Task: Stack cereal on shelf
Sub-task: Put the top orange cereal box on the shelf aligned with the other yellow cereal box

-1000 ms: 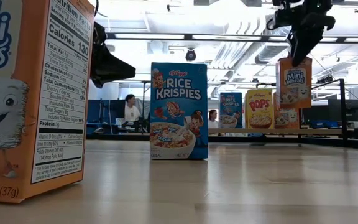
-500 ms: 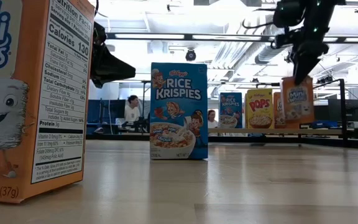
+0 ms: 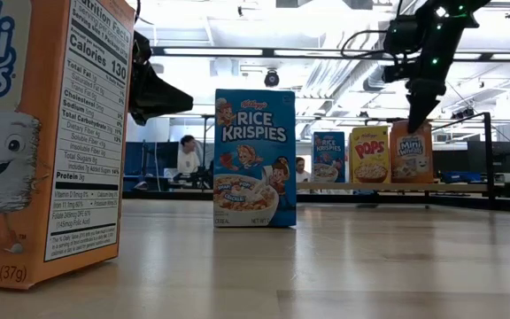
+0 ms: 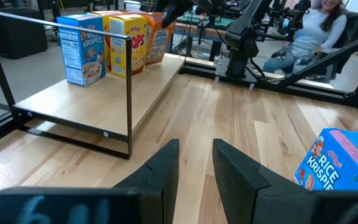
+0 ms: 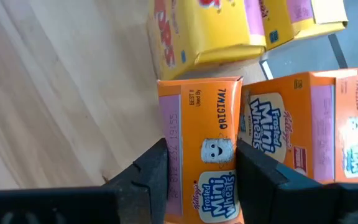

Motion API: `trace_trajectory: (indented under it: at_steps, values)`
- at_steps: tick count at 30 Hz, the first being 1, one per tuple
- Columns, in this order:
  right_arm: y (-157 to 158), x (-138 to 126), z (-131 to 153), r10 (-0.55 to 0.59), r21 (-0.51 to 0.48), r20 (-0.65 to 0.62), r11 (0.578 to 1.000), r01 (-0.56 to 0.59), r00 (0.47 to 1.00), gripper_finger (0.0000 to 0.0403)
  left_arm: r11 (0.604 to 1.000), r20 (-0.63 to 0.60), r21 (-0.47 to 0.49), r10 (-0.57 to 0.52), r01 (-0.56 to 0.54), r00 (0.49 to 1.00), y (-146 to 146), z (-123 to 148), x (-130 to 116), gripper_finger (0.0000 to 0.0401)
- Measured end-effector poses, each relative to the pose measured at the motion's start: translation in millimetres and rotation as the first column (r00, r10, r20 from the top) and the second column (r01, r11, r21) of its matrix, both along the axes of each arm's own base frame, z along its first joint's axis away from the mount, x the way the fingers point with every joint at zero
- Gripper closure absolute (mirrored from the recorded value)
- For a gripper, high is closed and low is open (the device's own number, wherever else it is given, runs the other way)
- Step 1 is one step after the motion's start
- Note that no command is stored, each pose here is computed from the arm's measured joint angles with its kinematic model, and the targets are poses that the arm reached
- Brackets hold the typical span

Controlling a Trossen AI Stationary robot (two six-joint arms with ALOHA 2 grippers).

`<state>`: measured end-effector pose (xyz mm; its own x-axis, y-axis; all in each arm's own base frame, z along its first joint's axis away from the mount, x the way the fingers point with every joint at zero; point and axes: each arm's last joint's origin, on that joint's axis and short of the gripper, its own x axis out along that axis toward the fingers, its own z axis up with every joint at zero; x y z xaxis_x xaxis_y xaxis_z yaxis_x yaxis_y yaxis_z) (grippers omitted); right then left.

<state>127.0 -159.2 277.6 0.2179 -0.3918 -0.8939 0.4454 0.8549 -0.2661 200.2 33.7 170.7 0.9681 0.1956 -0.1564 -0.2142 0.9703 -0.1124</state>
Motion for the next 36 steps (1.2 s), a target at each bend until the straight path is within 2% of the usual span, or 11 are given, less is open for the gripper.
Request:
trace_trajectory:
  at_steps: [4,8,15,20,25,30,33,36]
  values:
    - [-4,2,-4,-0.047,-0.007,-0.027,0.999,0.047,0.999,0.0261,1.000,0.000,0.000,0.000,0.000,1.000,0,0,0,0.0314]
    - [-6,3,-6,-0.064,-0.001,-0.024,0.998,0.064,0.998,0.0229,1.000,0.001,-0.006,0.001,-0.001,1.000,0,0,0,0.0314]
    - [-9,3,-4,-0.093,-0.057,-0.043,0.994,0.090,0.995,0.0179,1.000,0.002,-0.008,-0.003,0.003,1.000,-1,0,0,0.0314]
    - [-9,3,-1,-0.105,-0.093,-0.036,0.990,0.101,0.994,0.0173,1.000,0.002,-0.007,-0.005,0.005,1.000,-1,0,0,0.0314]
    - [0,2,20,-0.107,-0.143,0.032,0.984,0.111,0.994,0.0173,1.000,0.001,-0.002,-0.005,0.005,1.000,-1,0,0,0.0314]
    - [18,-10,35,-0.198,-0.122,0.063,0.971,0.205,0.978,0.0188,1.000,-0.005,-0.009,-0.005,0.004,1.000,-1,-1,0,0.0314]
    - [24,-17,30,-0.283,-0.068,0.020,0.956,0.284,0.959,0.0223,1.000,-0.005,-0.010,-0.004,0.004,1.000,-1,-1,0,0.0314]
    - [24,-17,23,-0.341,-0.037,-0.005,0.939,0.341,0.940,0.0277,1.000,-0.005,-0.010,-0.004,0.004,1.000,-1,-1,0,0.0314]
